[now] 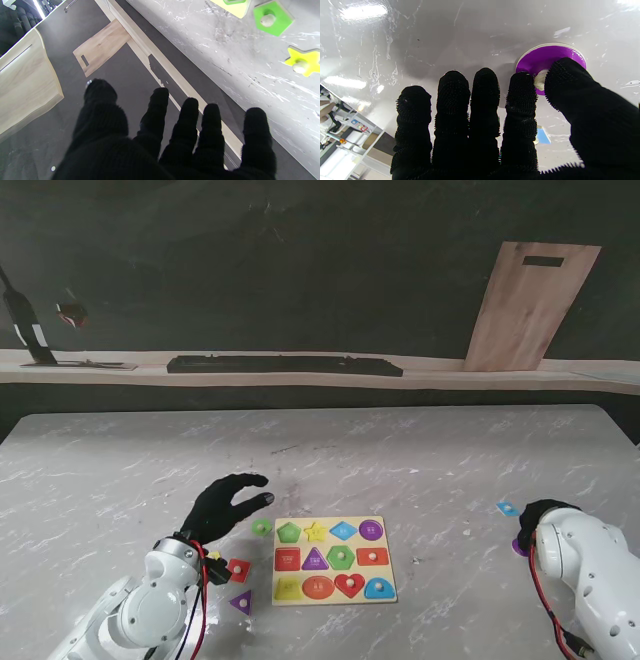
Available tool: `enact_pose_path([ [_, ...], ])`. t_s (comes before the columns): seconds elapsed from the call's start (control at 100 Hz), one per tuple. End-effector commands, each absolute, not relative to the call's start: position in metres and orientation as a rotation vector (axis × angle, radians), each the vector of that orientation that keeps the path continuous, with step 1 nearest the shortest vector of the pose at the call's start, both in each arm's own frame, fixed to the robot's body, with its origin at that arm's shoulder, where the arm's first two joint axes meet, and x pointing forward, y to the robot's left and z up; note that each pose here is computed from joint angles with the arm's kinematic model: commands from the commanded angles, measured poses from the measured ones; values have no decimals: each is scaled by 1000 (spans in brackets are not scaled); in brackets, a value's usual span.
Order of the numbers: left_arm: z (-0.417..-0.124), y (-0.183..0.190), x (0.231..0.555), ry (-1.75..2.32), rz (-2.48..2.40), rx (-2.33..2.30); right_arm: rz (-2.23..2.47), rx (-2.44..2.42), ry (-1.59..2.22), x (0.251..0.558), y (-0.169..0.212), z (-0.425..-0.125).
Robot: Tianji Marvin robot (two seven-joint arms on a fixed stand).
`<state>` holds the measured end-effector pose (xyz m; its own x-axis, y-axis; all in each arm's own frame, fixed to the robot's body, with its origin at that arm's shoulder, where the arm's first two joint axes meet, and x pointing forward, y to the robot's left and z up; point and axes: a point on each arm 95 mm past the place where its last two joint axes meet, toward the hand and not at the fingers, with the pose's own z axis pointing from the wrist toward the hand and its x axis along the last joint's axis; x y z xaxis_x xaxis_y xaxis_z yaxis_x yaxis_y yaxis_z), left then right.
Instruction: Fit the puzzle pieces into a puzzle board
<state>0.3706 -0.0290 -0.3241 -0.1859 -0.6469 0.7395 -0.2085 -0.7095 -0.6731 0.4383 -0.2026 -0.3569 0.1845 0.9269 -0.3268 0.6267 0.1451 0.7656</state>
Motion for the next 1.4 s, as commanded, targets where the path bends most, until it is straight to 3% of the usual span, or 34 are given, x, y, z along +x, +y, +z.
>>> enact_pose_path([
  [0.0, -324, -30, 370, 988, -1967, -1773, 402, 1581, 1545, 433, -202, -367],
  [0.4, -324, -30, 370, 990, -1966, -1772, 402, 1599, 1547, 426, -205, -381],
  [0.71, -324, -31, 370, 993, -1964, -1776, 619, 1450, 1495, 420, -190, -354],
  [1.05, -324, -31, 370, 994, -1964, -1776, 865, 1339, 1556, 433, -122, -327],
  [1.39, -321, -27, 368, 965, -1981, -1766, 1036, 1384, 1646, 460, -25, -336],
])
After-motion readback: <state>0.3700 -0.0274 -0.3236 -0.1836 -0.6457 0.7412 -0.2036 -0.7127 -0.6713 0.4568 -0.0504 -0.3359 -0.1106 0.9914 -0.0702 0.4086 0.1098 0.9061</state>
